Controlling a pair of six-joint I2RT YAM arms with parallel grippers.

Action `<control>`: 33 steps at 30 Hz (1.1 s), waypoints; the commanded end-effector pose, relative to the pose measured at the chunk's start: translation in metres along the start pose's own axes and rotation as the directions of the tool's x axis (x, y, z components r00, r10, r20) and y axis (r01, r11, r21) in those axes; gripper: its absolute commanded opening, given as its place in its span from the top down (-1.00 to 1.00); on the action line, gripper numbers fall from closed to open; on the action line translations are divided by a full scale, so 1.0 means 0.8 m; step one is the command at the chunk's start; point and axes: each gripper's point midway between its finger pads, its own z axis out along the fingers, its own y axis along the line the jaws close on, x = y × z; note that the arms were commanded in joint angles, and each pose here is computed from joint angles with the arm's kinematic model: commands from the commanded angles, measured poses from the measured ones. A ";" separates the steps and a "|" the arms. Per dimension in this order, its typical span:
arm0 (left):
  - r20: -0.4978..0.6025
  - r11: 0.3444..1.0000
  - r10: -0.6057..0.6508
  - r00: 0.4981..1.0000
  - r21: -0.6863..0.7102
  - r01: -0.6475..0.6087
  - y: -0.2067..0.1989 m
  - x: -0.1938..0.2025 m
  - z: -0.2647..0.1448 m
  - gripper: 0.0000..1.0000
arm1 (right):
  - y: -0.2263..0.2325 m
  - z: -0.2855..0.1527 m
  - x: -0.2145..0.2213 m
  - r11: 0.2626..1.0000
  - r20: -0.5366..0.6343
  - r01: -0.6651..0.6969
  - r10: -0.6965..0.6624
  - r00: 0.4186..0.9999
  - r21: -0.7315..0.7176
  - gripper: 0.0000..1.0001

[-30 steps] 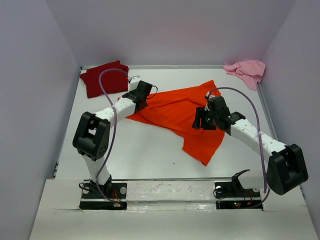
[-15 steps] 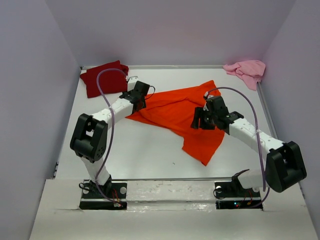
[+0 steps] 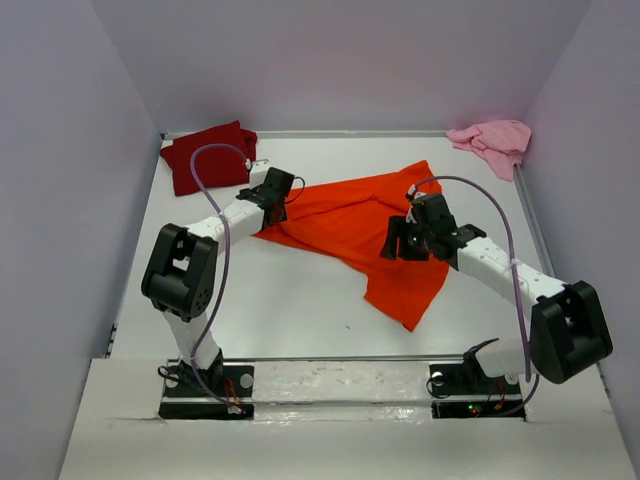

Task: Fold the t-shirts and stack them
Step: Fold the tshirt

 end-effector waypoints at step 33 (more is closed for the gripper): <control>0.014 0.995 -0.101 0.995 0.005 0.101 0.002 -0.027 0.055 -0.12 | 0.000 0.009 -0.005 1.000 0.023 0.013 -0.012 1.000 -0.011 -0.26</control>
